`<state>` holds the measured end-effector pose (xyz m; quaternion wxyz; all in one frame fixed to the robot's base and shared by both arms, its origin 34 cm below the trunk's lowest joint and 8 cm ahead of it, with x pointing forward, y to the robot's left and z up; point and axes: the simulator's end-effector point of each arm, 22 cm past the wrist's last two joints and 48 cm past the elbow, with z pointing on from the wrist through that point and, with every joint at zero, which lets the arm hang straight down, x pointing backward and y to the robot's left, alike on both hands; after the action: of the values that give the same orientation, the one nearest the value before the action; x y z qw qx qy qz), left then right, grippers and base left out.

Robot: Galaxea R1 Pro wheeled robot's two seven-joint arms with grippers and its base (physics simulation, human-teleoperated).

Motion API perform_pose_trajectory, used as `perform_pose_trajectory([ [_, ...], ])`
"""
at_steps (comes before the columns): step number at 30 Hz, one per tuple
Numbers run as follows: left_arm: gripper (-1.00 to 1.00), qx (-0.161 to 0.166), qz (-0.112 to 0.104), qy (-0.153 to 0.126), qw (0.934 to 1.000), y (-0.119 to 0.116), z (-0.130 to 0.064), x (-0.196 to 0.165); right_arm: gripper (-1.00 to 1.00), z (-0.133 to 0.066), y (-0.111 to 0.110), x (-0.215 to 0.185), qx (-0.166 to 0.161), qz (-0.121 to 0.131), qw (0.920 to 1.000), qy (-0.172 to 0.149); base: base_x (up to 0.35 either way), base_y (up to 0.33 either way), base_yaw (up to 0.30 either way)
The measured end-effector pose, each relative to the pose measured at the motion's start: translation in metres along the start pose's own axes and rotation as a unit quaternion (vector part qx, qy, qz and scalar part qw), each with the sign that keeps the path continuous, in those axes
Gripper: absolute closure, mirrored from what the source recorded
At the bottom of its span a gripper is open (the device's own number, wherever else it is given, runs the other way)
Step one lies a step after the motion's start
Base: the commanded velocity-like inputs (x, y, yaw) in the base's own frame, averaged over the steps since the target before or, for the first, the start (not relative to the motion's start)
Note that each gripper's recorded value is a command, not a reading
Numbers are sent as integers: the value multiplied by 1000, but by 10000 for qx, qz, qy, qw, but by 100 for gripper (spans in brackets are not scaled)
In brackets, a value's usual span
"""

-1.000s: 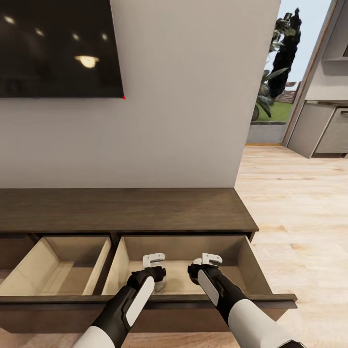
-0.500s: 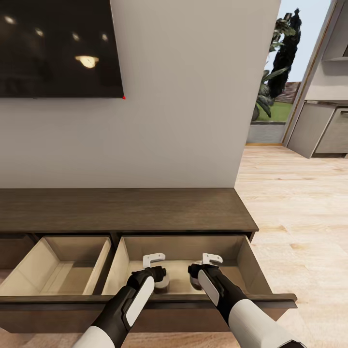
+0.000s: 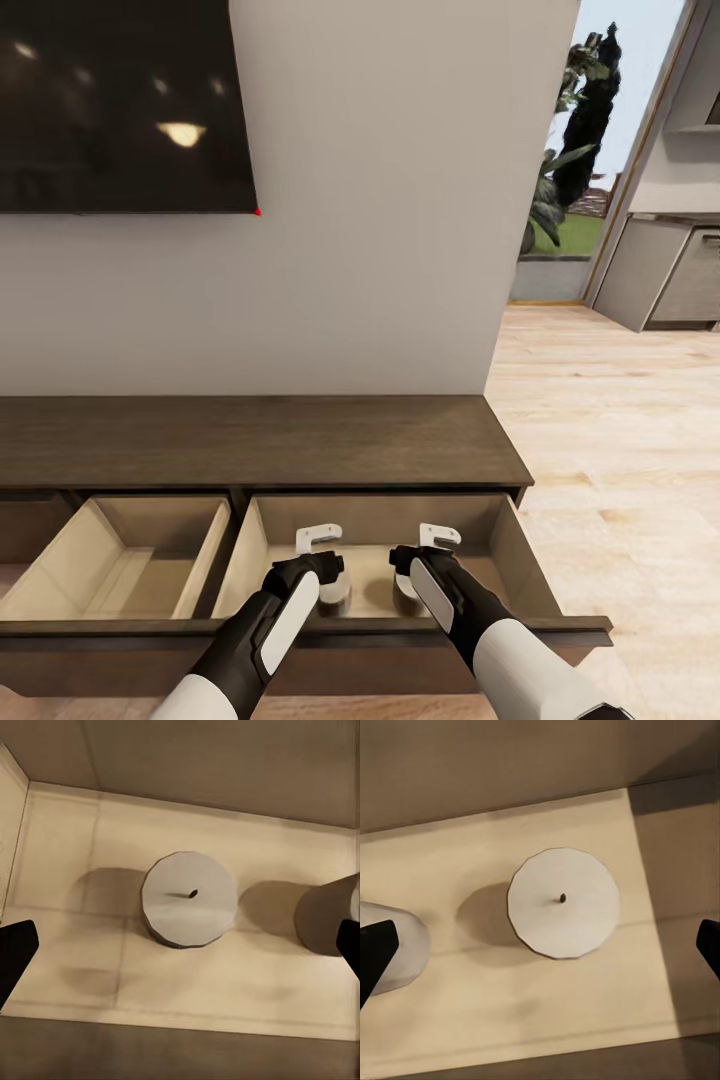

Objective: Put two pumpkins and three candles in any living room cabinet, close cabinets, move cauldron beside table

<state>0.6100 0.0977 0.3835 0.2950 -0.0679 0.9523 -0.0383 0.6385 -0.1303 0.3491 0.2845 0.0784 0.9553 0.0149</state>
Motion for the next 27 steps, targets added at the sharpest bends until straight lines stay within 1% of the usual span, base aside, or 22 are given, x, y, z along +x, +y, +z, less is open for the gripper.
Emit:
perform_pose_trajectory([
  [6,-100,8,-15,40,10000,-2,-9,-9,-100,-9,2,-10,-6,2,10000,8,-12,0,0],
  [11,-100,8,4,88,10000,-3,-16,-15,-100,-18,5,-18,-19,-1,10000,30,-154,0,0],
  [23,-100,17,-3,104,9999,-7,-35,-35,-100,-38,11,-38,-49,-34,10000,70,-23,0,0],
  [27,-100,20,-2,112,9999,-8,-40,-41,-100,-45,13,-39,-73,-105,9997,226,-219,0,0],
])
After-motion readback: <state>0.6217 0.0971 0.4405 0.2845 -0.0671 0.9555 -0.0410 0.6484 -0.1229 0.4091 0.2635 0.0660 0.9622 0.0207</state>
